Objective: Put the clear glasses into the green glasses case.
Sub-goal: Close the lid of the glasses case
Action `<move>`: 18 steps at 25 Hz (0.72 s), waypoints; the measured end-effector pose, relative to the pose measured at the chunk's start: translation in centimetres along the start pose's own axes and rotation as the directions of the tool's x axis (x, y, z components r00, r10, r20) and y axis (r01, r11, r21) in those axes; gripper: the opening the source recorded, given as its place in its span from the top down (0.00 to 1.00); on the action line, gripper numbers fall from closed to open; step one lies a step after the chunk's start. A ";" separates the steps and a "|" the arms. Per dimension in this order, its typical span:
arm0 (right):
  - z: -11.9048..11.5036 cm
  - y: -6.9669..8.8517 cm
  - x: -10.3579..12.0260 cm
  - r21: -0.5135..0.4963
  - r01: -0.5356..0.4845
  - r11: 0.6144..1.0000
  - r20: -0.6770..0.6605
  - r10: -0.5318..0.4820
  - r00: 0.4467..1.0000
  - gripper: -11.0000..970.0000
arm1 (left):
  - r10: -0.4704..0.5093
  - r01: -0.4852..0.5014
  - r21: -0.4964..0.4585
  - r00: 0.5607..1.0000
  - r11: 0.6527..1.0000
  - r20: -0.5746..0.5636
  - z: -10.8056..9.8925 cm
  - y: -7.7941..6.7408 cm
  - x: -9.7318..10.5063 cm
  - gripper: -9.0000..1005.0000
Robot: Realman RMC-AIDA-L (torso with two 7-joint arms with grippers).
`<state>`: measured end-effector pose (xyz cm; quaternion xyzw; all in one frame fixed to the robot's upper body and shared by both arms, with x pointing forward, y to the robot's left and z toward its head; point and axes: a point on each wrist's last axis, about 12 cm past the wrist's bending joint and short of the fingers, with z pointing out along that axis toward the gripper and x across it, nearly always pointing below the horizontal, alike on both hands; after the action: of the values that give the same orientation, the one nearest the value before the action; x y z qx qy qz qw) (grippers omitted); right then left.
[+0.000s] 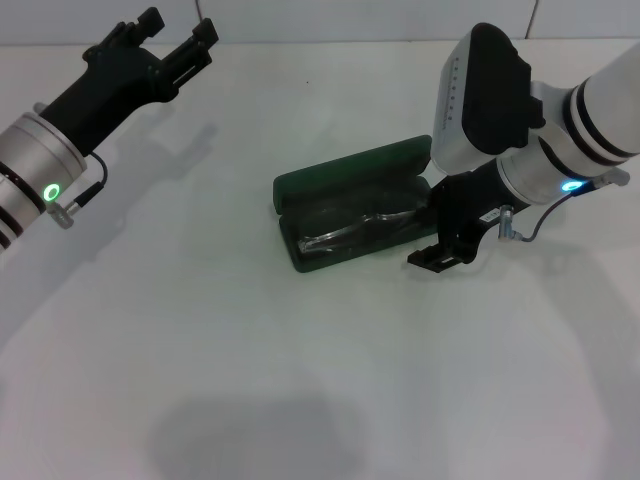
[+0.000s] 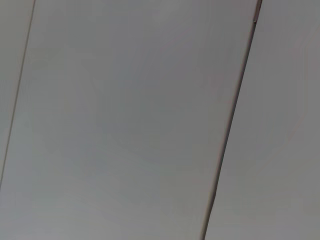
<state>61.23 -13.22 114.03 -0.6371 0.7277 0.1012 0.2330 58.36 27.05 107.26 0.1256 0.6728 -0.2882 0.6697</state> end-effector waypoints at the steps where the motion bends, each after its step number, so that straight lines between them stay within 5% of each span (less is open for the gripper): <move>1: 0.0 0.0 0.0 0.000 0.001 1.000 0.003 -0.001 1.000 0.44 | 0.000 0.000 0.000 1.000 1.000 0.000 0.0 0.0 0.0 0.19; 11: -2.8 1.6 0.5 -0.067 0.038 0.997 0.091 -0.032 0.995 0.44 | 0.000 0.000 -0.007 1.000 1.000 -0.008 -0.1 0.0 0.2 0.19; 18: -6.7 1.2 5.6 0.026 -0.101 0.995 0.391 0.083 0.917 0.44 | -0.002 0.002 -0.020 1.000 1.000 -0.016 -0.5 0.2 0.4 0.19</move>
<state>58.25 -20.93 117.05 -0.5639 0.6981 0.2201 0.3825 58.05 27.40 106.80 0.1206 0.6812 -0.2812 0.6650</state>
